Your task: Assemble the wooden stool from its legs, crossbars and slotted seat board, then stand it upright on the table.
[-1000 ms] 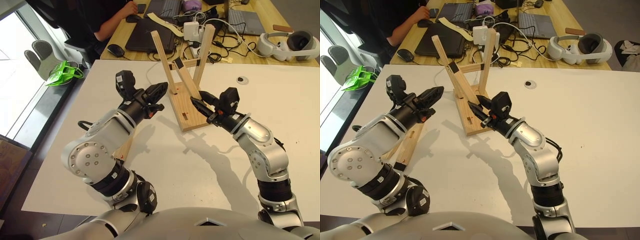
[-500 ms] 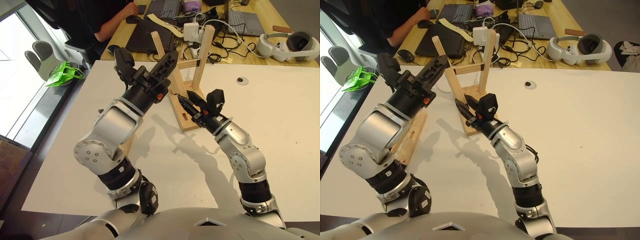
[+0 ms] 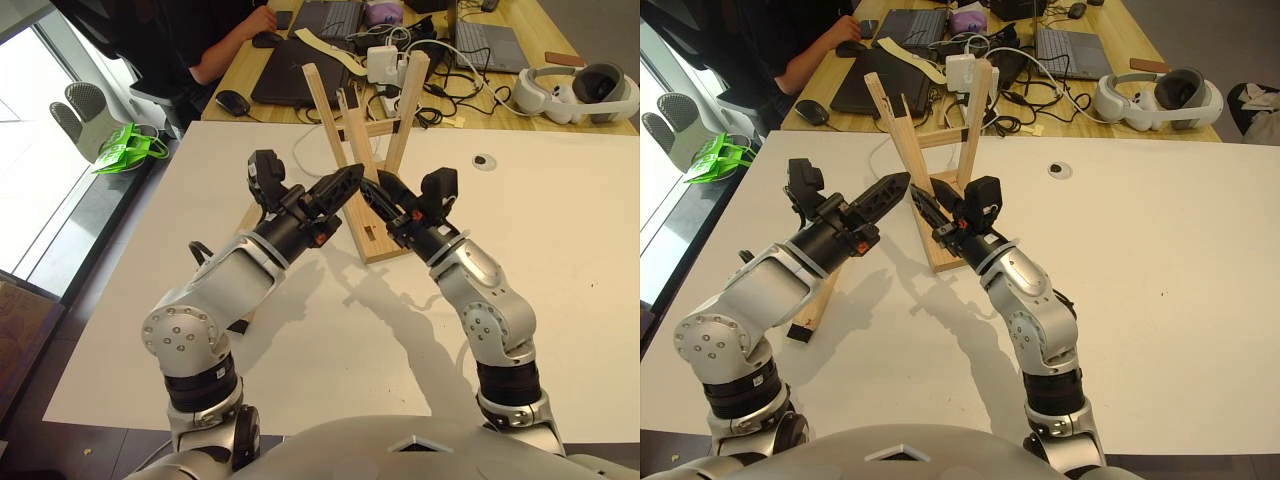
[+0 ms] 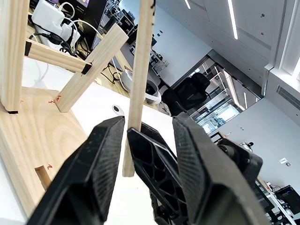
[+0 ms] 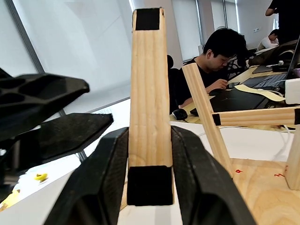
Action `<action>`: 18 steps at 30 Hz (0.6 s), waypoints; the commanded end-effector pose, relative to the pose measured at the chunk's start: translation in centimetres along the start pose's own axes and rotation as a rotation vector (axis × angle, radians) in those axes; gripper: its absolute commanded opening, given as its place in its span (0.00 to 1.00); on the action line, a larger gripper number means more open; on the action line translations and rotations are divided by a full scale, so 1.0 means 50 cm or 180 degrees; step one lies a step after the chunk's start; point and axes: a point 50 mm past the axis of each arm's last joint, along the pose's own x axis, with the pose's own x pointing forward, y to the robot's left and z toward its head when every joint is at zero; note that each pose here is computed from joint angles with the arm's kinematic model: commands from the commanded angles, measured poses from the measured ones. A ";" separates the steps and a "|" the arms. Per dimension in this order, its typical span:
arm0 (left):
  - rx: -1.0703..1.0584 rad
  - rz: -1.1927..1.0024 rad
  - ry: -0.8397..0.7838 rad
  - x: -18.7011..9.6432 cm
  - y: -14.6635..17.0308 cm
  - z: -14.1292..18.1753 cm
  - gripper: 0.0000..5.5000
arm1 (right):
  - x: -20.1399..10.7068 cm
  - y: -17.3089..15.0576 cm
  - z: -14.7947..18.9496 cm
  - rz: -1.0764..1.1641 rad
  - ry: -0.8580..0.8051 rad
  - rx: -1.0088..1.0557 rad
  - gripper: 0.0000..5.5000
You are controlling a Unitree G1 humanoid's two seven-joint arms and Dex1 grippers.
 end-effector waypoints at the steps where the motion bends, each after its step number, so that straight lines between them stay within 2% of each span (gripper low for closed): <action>1: 0.0100 0.0037 -0.0047 0.000 0.004 0.005 0.34 | -0.015 0.009 -0.001 0.0237 0.0165 0.0034 0.24; 8: 0.0163 0.0066 -0.0045 -0.001 0.006 0.005 0.34 | -0.030 0.013 -0.003 0.0439 0.0341 -0.0108 0.24; 15: 0.0222 0.0151 0.0134 0.000 0.015 -0.006 0.34 | -0.031 0.017 -0.001 0.0617 0.0389 -0.0559 0.24; 18: 0.0222 0.0204 0.0172 0.000 0.021 -0.010 0.26 | -0.033 0.016 -0.004 0.0677 0.0423 -0.0756 0.24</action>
